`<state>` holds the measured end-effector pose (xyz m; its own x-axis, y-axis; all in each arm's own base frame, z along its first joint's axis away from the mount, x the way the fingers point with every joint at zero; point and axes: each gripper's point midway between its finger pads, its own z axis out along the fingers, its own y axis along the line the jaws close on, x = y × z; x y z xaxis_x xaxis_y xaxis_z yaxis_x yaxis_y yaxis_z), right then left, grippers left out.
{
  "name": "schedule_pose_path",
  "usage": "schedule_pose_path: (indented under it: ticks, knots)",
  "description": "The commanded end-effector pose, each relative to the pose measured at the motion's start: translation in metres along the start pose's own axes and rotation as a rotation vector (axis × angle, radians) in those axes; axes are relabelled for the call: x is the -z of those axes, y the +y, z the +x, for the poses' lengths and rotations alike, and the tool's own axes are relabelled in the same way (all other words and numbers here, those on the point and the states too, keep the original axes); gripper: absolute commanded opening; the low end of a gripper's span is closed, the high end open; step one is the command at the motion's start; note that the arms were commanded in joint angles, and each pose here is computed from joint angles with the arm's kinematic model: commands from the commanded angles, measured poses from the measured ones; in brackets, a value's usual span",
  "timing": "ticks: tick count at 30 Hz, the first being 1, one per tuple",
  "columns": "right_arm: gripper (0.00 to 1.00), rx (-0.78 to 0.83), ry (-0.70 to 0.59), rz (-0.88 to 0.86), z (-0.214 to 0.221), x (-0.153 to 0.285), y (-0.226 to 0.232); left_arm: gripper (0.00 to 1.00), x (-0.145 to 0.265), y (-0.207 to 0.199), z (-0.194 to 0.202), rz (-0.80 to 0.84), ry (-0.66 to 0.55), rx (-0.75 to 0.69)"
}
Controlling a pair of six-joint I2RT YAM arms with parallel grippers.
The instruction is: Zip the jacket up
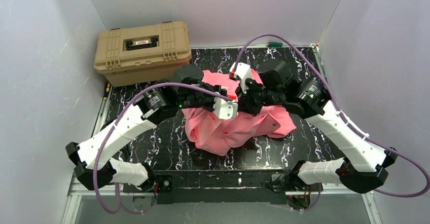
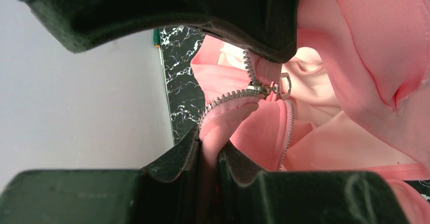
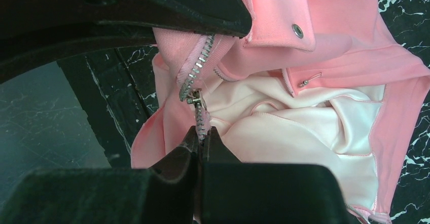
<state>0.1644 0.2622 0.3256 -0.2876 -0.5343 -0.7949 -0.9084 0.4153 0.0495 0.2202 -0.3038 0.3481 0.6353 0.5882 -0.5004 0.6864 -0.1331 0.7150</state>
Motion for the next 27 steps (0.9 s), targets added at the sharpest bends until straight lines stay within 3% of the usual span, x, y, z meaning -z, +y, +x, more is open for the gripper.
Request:
schedule_pose_path:
  ticks: [1,27]
  knots:
    - [0.01,0.019,-0.075,-0.012,-0.014,0.010,0.005,0.00,0.011,0.008,-0.010,-0.044,-0.032,-0.022]
    - [0.01,0.030,-0.093,0.032,-0.014,0.017,-0.001,0.00,0.011,0.008,-0.010,-0.049,-0.036,-0.014]
